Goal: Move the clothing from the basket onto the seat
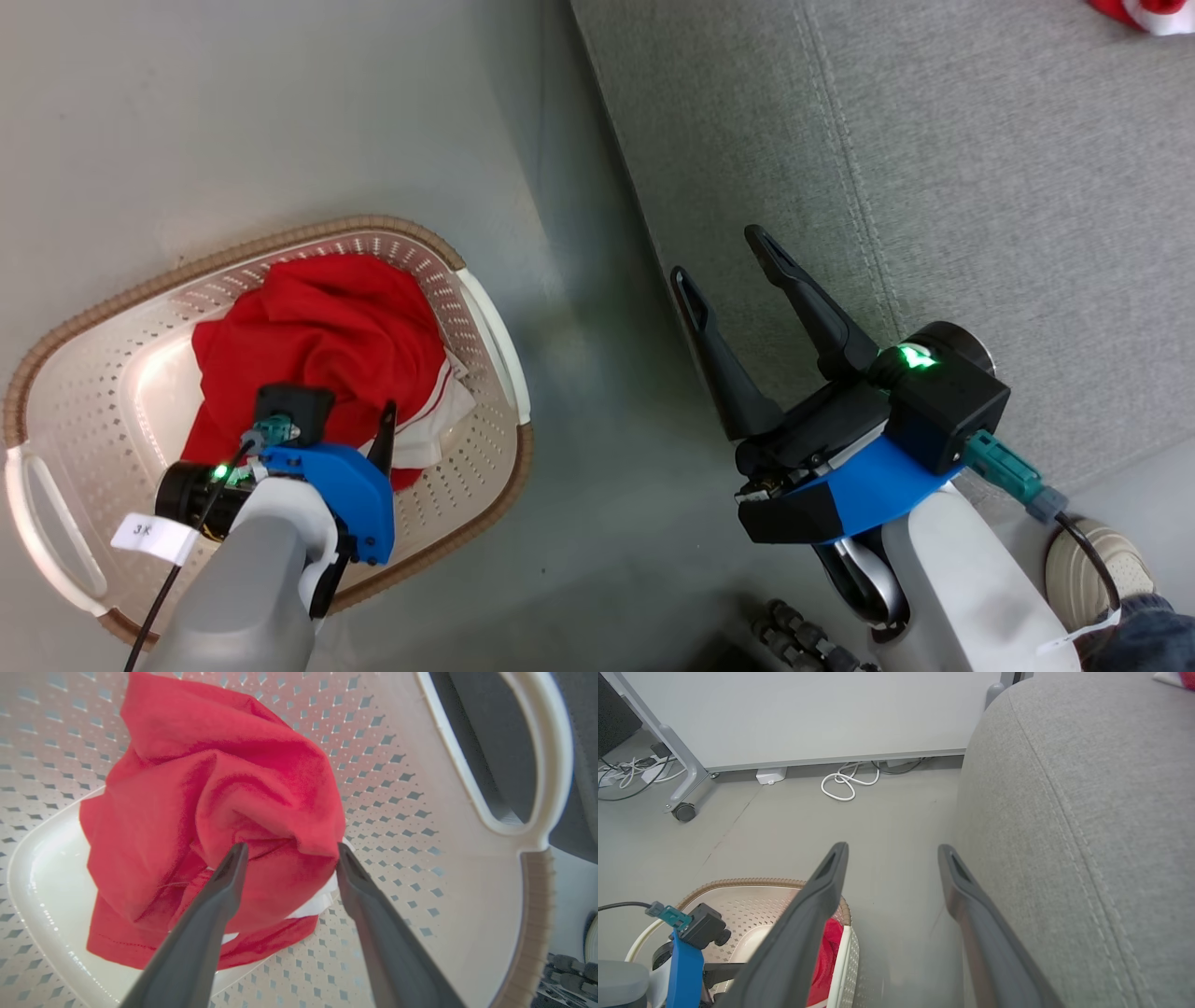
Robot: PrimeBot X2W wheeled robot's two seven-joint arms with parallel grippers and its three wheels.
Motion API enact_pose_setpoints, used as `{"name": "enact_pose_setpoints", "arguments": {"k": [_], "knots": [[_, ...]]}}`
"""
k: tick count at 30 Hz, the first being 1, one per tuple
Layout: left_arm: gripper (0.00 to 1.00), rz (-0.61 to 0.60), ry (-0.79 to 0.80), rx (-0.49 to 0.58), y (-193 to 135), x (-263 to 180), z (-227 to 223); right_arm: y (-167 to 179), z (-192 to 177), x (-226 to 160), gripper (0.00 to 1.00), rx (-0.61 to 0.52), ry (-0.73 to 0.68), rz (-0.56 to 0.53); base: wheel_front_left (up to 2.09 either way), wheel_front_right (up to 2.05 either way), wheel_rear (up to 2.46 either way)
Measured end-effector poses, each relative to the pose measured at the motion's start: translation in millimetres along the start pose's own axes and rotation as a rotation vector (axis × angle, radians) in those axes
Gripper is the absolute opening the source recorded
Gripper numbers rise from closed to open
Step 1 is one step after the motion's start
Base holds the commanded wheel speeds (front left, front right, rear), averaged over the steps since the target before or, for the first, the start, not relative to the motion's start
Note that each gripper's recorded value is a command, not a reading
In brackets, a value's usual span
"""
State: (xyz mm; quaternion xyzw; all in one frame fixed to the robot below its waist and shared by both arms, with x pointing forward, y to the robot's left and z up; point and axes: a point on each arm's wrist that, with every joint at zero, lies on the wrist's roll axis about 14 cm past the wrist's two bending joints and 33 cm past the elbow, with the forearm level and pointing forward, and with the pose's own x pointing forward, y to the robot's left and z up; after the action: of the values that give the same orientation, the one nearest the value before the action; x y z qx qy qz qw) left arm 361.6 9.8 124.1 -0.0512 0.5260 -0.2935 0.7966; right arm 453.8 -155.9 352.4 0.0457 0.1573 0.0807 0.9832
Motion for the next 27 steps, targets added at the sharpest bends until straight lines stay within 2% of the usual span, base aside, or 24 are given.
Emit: {"name": "enact_pose_setpoints", "arguments": {"k": [12, 13, 14, 15, 27], "knots": [[1.00, -0.018, 0.078, -0.042, 4.4, 24.3, -8.8, -1.2, -17.2, 9.3, 1.00, 0.004, 0.032, 0.005, 0.00, 0.00, 0.00], [0.91, -0.016, 0.082, -0.047, 5.1, 25.2, -8.8, -1.4, -17.5, 9.4, 1.00, 0.004, 0.032, 0.004, 0.00, 0.00, 0.00], [0.50, -0.016, 0.084, -0.044, 5.0, 26.3, -7.8, -1.6, -17.5, 9.3, 1.00, 0.004, 0.032, 0.004, 0.00, 0.00, 0.00], [0.00, -0.018, 0.084, -0.040, 4.7, 27.1, -6.8, -1.6, -17.5, 9.3, 1.00, 0.004, 0.032, 0.004, 0.00, 0.00, 0.00], [0.00, -0.008, 0.073, -0.044, 5.5, 25.0, -0.1, 1.5, -13.3, 9.7, 1.00, 0.007, 0.021, 0.012, 0.00, 0.00, 0.00]]}}
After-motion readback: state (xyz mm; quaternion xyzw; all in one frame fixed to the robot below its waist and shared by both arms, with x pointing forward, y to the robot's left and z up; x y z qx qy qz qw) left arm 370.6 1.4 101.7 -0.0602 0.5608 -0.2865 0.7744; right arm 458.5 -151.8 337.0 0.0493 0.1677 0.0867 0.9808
